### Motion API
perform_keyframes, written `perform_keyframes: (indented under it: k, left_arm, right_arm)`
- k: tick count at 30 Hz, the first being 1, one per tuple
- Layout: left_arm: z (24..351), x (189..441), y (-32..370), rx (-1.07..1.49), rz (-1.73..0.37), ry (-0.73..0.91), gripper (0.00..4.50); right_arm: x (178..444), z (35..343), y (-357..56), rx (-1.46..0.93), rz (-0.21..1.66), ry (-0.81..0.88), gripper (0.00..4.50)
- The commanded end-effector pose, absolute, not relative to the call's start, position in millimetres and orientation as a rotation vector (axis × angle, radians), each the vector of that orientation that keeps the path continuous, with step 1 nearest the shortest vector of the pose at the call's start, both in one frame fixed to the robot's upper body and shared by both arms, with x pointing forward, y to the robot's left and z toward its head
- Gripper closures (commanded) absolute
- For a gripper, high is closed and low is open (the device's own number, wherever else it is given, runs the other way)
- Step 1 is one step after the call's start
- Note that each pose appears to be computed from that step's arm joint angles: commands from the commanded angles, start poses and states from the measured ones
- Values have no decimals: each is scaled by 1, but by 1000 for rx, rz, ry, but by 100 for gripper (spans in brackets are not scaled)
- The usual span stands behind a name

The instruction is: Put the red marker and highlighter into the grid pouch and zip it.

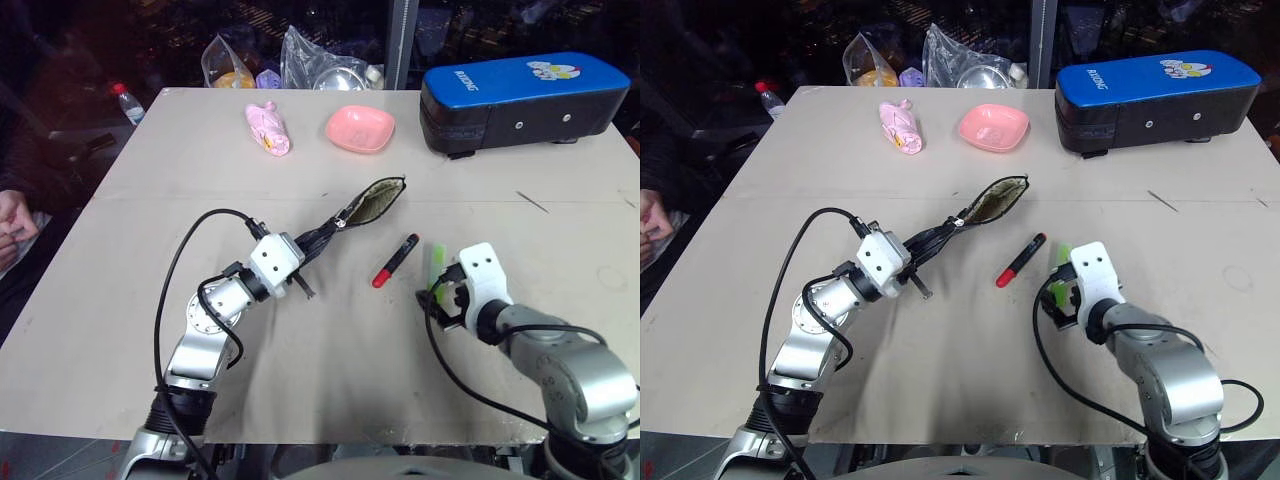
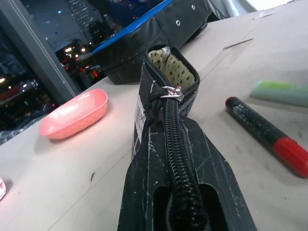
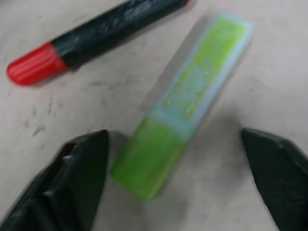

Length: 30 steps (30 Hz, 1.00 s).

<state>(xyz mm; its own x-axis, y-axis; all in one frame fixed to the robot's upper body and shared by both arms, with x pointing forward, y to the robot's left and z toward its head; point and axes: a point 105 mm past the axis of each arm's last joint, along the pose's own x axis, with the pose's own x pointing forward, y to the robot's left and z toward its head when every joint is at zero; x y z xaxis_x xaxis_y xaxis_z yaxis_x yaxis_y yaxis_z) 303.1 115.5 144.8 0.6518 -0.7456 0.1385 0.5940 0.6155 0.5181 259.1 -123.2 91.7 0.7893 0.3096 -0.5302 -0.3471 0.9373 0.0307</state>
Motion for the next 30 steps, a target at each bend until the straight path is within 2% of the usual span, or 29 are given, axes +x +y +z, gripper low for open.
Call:
perform_keyframes:
  k: [1, 2, 5, 9, 13, 16, 20, 25, 30]
  left_arm:
    - [152, 302, 114, 456, -793, -391, 450]
    - [152, 302, 114, 456, -793, -391, 450]
    - [152, 302, 114, 455, -789, -391, 450]
    - [151, 301, 113, 452, -791, -391, 450]
    - [151, 301, 109, 445, -797, -390, 450]
    - [151, 302, 107, 443, -806, -391, 450]
    - [152, 304, 104, 444, -816, -396, 450]
    - [155, 305, 100, 446, -830, -406, 450]
    - [157, 304, 95, 452, -845, -414, 450]
  right_arm:
    - [255, 90, -123, -75, 356, 570, 216]
    - [255, 90, -125, -84, 353, 569, 267]
    - [262, 99, -140, -139, 328, 545, 372]
    - [282, 127, -178, -288, 282, 469, 373]
    - [302, 172, -203, -594, 390, 341, 373]
    - [309, 202, -196, -843, 586, 230, 373]
    - [312, 223, -180, -1077, 773, 143, 373]
    - [321, 236, -149, -1333, 951, 27, 373]
    - [335, 241, -130, -1454, 1010, -49, 373]
